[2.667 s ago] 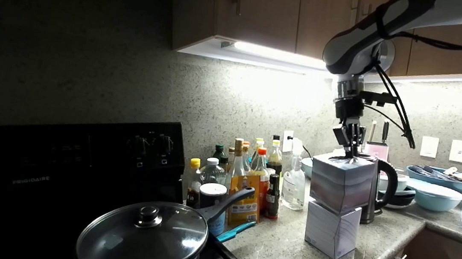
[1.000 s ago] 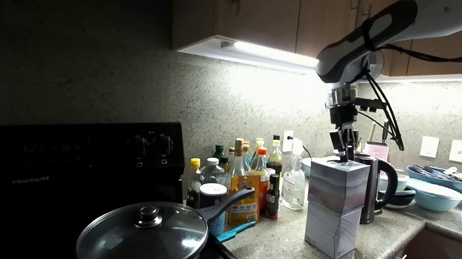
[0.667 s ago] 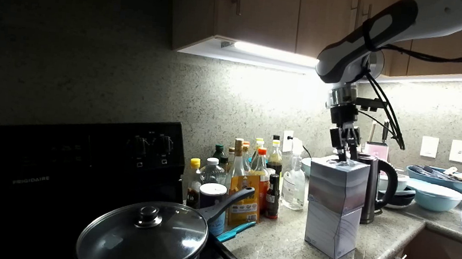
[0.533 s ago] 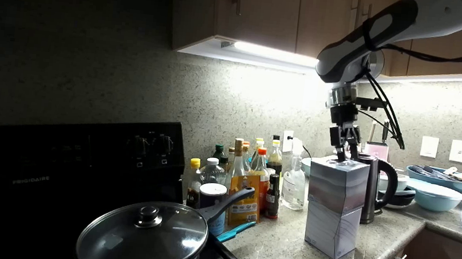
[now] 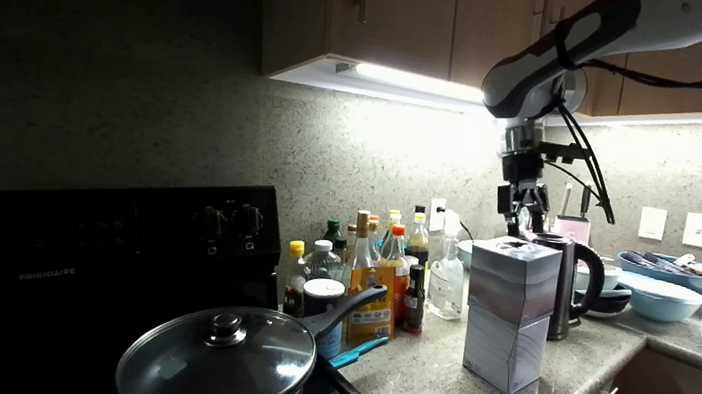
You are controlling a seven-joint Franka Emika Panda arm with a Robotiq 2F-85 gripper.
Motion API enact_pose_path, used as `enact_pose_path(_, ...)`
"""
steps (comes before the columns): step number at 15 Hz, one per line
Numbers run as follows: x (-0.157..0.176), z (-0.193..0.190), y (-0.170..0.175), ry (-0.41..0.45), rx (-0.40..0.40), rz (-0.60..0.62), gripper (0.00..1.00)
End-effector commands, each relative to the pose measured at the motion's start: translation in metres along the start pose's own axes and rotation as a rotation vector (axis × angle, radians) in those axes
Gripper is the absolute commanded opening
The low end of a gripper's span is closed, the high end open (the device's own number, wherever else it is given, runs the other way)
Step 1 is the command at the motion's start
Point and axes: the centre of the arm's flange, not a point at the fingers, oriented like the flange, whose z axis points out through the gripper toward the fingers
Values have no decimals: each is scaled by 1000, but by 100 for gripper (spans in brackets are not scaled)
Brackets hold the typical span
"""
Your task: Put the left tissue box on the right tissue box
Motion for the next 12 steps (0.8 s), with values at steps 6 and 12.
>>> enact_pose_path(6, -16, -42, -12, 112, 95, 99, 100)
enact_pose_path(12, -11, -32, -11, 94, 96, 100, 100)
